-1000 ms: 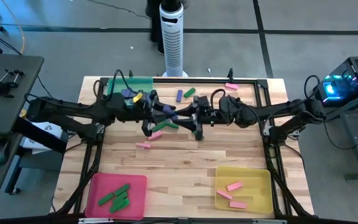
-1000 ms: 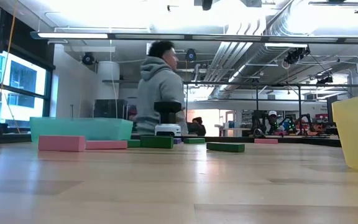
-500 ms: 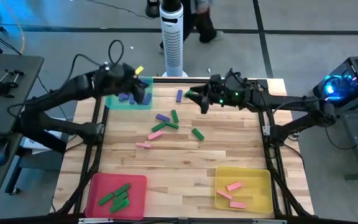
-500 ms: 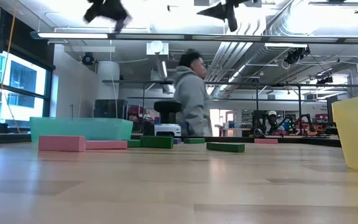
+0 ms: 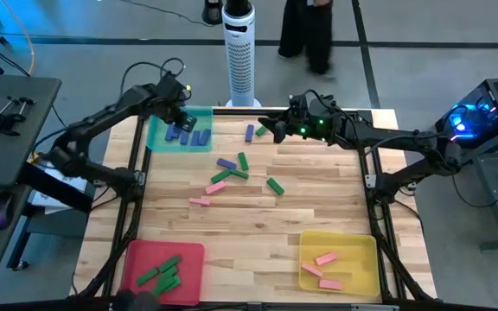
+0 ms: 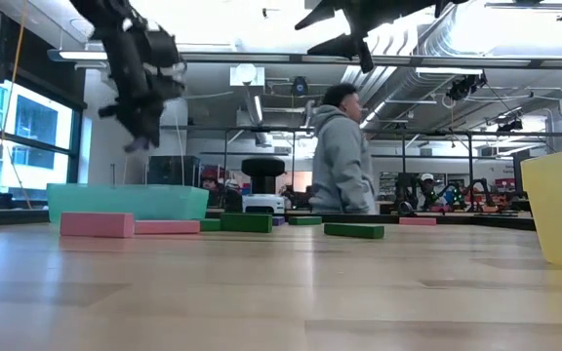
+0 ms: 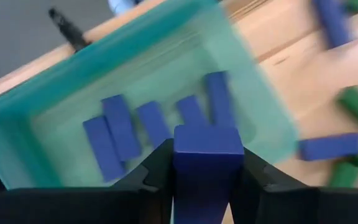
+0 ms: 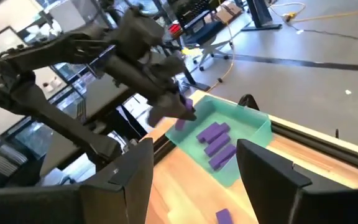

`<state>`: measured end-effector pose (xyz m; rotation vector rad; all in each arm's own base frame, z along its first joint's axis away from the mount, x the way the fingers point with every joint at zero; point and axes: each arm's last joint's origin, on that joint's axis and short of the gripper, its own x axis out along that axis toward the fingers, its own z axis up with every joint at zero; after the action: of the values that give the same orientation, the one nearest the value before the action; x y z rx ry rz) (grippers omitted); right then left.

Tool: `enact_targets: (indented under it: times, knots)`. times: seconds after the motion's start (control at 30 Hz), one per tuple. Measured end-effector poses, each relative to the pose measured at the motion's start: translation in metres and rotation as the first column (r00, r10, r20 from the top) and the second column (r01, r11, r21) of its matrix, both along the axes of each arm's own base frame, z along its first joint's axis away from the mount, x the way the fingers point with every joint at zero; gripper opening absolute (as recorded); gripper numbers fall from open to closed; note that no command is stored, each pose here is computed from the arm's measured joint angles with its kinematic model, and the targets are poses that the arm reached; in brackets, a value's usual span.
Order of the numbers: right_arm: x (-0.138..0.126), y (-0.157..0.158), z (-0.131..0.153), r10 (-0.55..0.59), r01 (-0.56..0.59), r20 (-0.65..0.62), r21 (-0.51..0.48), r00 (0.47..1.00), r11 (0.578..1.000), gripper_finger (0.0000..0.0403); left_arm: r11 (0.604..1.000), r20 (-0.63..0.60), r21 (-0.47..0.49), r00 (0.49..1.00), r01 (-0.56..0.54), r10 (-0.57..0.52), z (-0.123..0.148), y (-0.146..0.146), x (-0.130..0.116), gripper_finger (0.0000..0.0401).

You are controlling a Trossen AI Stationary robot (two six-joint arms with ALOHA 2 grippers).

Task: Sort blocks
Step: Put the blue block into the blue bin, then put the green block into the red bin

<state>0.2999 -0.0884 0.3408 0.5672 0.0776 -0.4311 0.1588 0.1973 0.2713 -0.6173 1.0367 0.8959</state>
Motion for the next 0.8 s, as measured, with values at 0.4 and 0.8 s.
enact_targets:
  times: [0.4, 0.8]
  knots:
    - [0.001, 0.004, -0.010, -0.065, 0.070, -0.077, 0.051, 0.995, 0.996, 0.0204, 0.993, -0.096, -0.119, 0.995, 0.019, -0.030, -0.039, 0.035, -0.007, 0.0224]
    - [0.034, 0.019, -0.088, 0.295, -0.303, -0.486, 0.064, 0.823, 0.951, 0.0204, 0.965, 0.314, 0.117, 0.913, 0.234, -0.259, 0.028, -0.001, 0.001, 0.0238]
